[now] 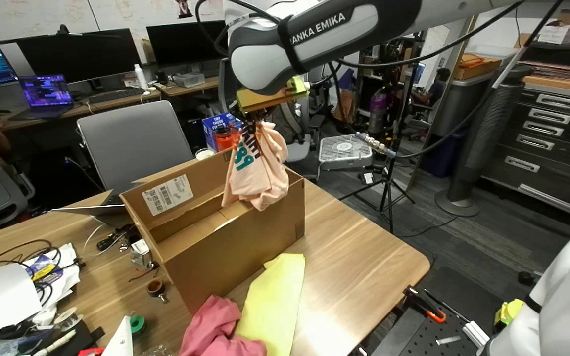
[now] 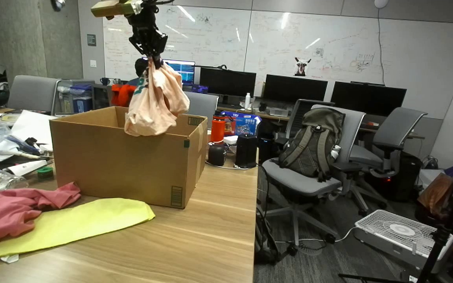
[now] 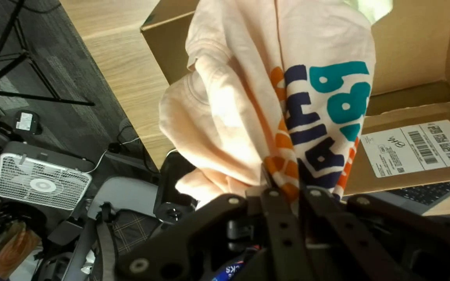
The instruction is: Put the three objects into the cardboard box
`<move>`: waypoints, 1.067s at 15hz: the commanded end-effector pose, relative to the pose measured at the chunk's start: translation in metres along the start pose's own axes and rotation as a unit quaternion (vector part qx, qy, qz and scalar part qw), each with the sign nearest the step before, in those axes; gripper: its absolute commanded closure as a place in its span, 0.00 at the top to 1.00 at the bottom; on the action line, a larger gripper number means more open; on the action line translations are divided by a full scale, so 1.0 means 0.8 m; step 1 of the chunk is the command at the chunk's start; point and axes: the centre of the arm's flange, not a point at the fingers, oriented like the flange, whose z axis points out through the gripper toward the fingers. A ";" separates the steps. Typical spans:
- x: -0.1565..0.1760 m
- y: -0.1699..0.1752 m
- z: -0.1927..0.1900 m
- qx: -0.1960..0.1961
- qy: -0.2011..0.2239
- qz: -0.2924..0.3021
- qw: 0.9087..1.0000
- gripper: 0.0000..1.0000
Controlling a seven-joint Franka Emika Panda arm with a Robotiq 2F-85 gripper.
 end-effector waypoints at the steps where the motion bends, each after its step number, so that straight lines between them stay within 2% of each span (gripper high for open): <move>1: 0.034 -0.021 -0.005 -0.014 0.009 -0.016 1.000 0.01; 7: 0.052 -0.036 -0.020 -0.005 0.038 -0.024 0.999 0.01; 16: 0.065 -0.058 -0.032 0.008 0.054 -0.034 0.998 0.01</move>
